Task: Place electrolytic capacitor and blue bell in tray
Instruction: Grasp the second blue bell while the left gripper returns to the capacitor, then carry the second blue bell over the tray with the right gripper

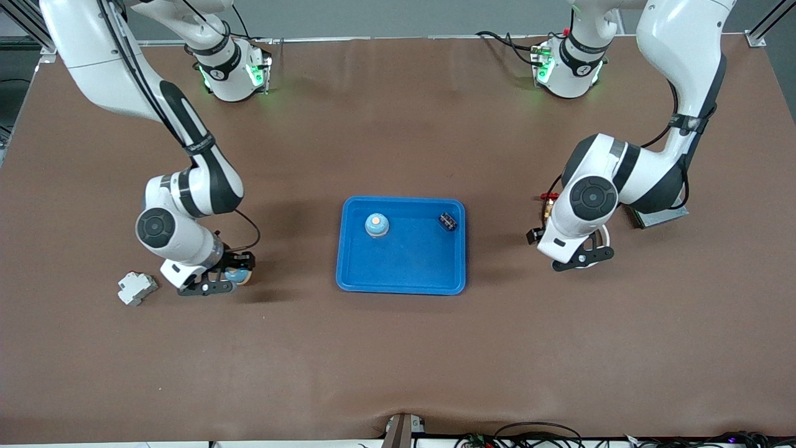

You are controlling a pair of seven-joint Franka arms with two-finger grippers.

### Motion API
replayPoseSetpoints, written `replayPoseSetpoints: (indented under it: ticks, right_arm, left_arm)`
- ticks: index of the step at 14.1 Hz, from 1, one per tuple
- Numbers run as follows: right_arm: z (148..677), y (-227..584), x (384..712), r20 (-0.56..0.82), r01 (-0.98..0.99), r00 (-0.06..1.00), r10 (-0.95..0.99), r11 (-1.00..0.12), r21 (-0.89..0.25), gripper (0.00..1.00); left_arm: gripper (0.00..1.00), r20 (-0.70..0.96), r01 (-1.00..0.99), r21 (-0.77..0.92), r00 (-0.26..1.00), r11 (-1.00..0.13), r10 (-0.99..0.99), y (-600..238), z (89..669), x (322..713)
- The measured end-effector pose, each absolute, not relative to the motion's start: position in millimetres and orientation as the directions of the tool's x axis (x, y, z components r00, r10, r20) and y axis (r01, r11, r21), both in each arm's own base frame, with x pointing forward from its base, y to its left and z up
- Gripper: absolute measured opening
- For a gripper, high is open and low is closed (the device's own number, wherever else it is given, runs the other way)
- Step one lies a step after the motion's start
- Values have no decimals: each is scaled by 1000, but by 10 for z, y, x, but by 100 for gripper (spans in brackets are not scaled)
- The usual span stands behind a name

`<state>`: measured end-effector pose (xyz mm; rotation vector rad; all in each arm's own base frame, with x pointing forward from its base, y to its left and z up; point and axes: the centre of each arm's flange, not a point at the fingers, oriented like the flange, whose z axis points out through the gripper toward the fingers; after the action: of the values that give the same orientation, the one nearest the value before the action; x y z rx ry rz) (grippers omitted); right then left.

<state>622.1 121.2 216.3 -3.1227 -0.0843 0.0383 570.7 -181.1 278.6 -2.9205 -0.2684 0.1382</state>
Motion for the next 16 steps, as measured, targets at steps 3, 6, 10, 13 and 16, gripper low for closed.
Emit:
replayPoseSetpoints:
  ticks: [3, 6, 10, 13, 16]
  right_arm:
    - [2255, 1611, 6193, -14, -18, 1000, -18, -999, -41, 66]
    - [2334, 2143, 6095, -5, -103, 995, -103, -994, -48, 66]
    - [2492, 2983, 5867, 12, -213, 977, -214, -975, -70, 66]
    - [2585, 3443, 5689, 17, -288, 957, -290, -954, -86, 66]
    - [2638, 3784, 5526, 17, -330, 943, -333, -939, -97, 66]
  left_arm:
    - [100, -47, 109, -185, 992, -977, 120, -1663, 2636, 5621]
    - [100, -22, 54, -177, 998, -983, 59, -1455, 2492, 5589]
    - [100, -25, 22, -171, 999, -985, 26, -1280, 2465, 5601]
    - [100, -24, 16, -167, 1000, -986, 20, -1308, 2454, 5585]
    - [100, -27, 20, -154, 999, -988, 25, -1251, 2343, 5568]
